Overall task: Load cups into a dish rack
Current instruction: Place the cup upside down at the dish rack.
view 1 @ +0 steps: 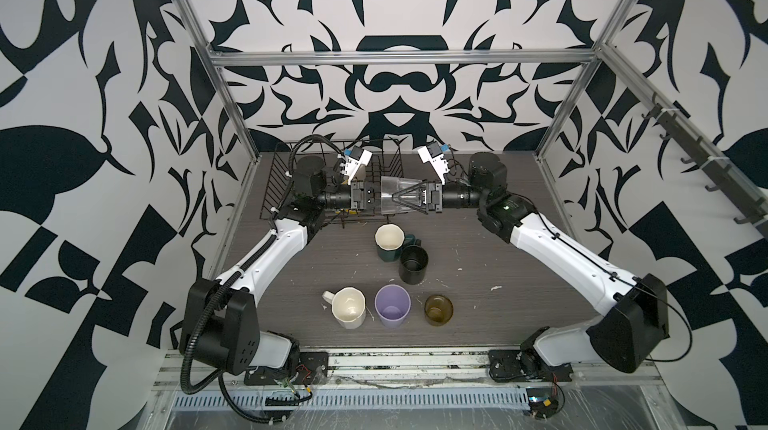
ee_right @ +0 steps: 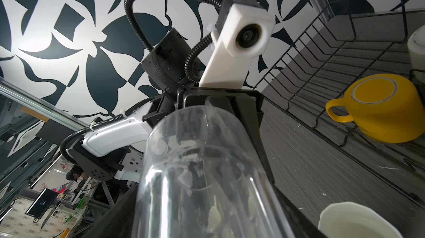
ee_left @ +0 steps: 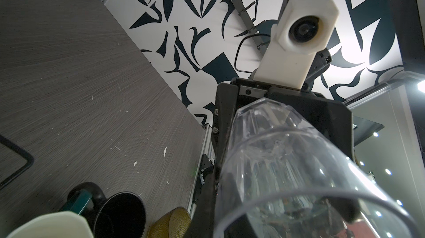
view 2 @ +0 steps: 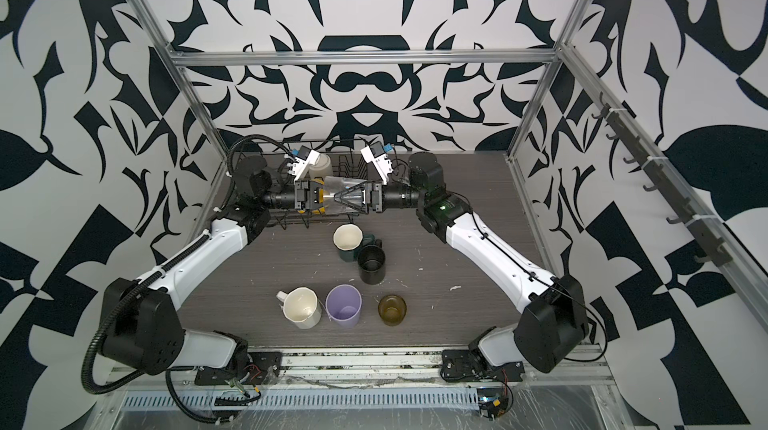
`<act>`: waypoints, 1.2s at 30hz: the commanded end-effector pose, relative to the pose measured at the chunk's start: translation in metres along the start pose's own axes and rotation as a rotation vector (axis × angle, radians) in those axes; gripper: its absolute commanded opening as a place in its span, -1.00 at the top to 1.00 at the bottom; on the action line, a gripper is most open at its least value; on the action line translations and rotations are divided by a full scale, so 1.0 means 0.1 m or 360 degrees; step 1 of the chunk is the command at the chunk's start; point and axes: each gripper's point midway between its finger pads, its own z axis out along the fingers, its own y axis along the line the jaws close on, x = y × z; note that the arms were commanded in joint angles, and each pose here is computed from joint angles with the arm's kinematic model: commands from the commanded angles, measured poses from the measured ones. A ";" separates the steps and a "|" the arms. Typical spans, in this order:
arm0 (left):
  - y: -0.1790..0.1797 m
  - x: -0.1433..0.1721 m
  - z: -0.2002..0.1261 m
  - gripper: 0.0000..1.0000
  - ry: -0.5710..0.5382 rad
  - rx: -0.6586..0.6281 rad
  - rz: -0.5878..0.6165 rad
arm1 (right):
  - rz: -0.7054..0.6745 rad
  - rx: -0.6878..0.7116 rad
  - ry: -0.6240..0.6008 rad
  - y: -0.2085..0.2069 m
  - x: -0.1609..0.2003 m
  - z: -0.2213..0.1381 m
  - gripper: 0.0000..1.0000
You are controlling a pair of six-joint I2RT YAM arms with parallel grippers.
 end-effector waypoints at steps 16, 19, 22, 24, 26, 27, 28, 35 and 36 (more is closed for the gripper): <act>-0.02 -0.20 -0.08 -0.33 -0.0123 -0.0168 0.0103 | 0.0003 0.0307 -0.0214 -0.05 -0.33 -0.25 1.00; 0.06 -0.22 -0.14 -0.58 -0.0163 -0.0278 0.0113 | -0.0011 0.0359 -0.0232 -0.06 -0.37 -0.35 1.00; 0.18 -0.25 -0.27 -0.77 -0.0222 -0.0437 0.0114 | -0.0064 0.0447 -0.0229 -0.07 -0.40 -0.43 1.00; 0.28 -0.29 -0.41 -0.89 -0.0283 -0.0589 0.0107 | -0.0101 0.0525 -0.0215 -0.09 -0.41 -0.48 1.00; 0.40 -0.33 -0.57 -0.94 -0.0343 -0.0759 0.0091 | -0.0126 0.0596 -0.0199 -0.12 -0.43 -0.52 1.00; 0.40 -0.36 -0.68 -0.95 -0.0392 -0.0855 0.0109 | -0.0143 0.0637 -0.0191 -0.15 -0.45 -0.53 1.00; 0.42 -0.39 -0.79 -0.97 -0.0435 -0.0949 0.0117 | -0.0152 0.0669 -0.0184 -0.17 -0.46 -0.54 1.00; 0.59 -0.46 -1.79 -0.99 -0.0761 -0.1833 0.0262 | -0.0180 0.0931 -0.0092 -0.54 -0.56 -0.54 1.00; 0.57 -0.46 -1.90 -0.98 -0.0799 -0.1909 0.0283 | -0.0195 0.0973 -0.0080 -0.60 -0.59 -0.54 1.00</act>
